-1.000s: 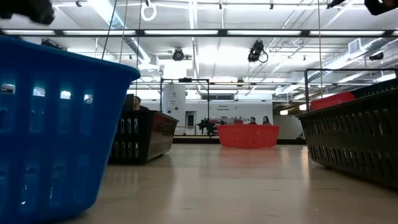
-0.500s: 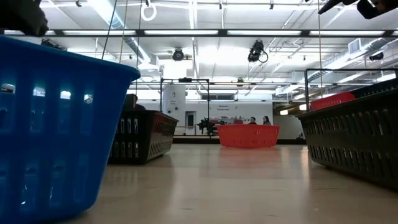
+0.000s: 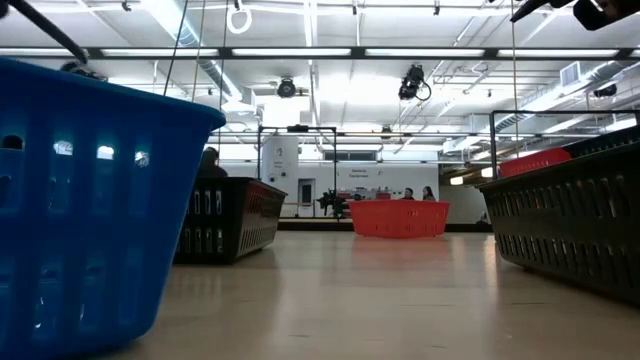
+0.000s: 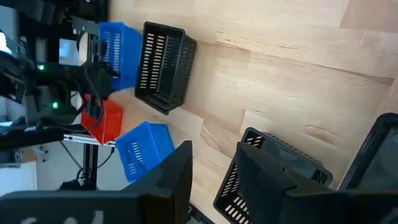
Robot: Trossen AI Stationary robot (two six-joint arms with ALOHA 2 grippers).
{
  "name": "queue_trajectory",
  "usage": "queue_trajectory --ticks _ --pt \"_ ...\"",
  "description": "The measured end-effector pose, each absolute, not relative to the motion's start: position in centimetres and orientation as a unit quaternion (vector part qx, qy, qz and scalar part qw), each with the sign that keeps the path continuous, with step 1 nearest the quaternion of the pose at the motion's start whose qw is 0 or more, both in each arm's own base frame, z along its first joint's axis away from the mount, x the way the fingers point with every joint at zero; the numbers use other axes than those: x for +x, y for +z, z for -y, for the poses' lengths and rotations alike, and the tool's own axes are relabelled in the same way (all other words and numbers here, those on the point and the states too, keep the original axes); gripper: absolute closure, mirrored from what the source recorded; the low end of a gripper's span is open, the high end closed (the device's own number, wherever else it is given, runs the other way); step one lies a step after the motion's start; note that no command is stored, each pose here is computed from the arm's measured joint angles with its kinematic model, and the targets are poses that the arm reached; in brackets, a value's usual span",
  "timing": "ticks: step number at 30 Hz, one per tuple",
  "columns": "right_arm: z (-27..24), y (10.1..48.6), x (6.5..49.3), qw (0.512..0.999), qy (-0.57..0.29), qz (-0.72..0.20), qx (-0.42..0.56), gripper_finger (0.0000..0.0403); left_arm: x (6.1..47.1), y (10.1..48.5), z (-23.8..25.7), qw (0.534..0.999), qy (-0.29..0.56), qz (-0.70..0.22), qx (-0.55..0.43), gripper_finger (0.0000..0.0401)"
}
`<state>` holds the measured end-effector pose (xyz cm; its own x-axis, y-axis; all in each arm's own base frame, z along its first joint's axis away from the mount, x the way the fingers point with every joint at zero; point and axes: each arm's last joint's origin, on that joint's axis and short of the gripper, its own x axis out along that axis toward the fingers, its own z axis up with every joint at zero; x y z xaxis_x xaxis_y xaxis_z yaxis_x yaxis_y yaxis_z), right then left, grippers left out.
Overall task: Stack baskets on shelf by color
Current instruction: Put the middle blue bin on the shelf
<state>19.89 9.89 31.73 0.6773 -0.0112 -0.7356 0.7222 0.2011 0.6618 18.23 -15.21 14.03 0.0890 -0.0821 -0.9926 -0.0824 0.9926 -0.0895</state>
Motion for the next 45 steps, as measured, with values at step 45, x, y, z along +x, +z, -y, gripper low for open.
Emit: queue_trajectory --ticks 45 --pt "-0.1 31.9 31.9 0.802 -0.050 -0.325 0.498 0.0201 27.3 29.6 10.9 0.808 -0.271 -0.461 0.246 0.0397"
